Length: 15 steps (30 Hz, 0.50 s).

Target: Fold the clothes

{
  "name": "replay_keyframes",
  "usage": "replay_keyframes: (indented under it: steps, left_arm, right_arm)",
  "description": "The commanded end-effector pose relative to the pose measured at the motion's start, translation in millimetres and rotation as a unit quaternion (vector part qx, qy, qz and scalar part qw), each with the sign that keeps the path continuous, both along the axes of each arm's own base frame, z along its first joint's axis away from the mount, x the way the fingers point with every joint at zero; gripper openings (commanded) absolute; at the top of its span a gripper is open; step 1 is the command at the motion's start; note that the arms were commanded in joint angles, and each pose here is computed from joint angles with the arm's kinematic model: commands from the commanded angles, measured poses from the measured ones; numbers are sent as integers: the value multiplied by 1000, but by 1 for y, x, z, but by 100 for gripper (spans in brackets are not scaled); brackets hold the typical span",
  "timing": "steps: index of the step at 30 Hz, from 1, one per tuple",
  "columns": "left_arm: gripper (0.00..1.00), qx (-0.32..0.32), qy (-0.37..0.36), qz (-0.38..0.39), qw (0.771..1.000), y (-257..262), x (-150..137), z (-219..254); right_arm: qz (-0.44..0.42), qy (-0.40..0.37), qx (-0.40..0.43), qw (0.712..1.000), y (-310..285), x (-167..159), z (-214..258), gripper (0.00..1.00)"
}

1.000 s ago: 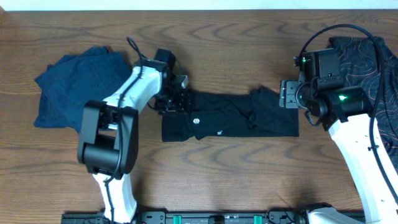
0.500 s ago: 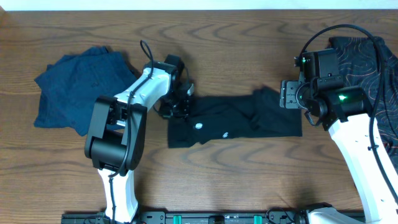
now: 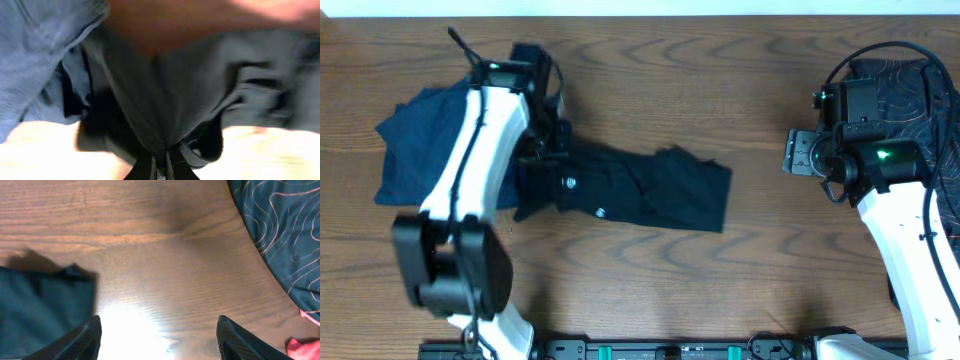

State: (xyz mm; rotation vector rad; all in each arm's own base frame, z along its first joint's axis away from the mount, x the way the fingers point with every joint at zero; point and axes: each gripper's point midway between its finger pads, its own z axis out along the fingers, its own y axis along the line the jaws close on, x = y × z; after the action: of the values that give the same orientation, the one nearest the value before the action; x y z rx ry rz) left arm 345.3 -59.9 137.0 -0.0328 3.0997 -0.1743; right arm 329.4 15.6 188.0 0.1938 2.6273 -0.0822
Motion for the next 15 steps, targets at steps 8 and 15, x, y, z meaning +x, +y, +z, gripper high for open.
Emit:
replay_keyframes:
  steps: [8, 15]
  left_arm:
    - [6, -62, -47, -113, 991, -128, -28, 36]
    - [6, -65, -55, -185, 979, -209, -50, 13]
  right_arm:
    - [-14, 14, -4, 1000, -5, 0, -7, 72]
    - [-14, 20, -5, 1000, -5, -3, -8, 72]
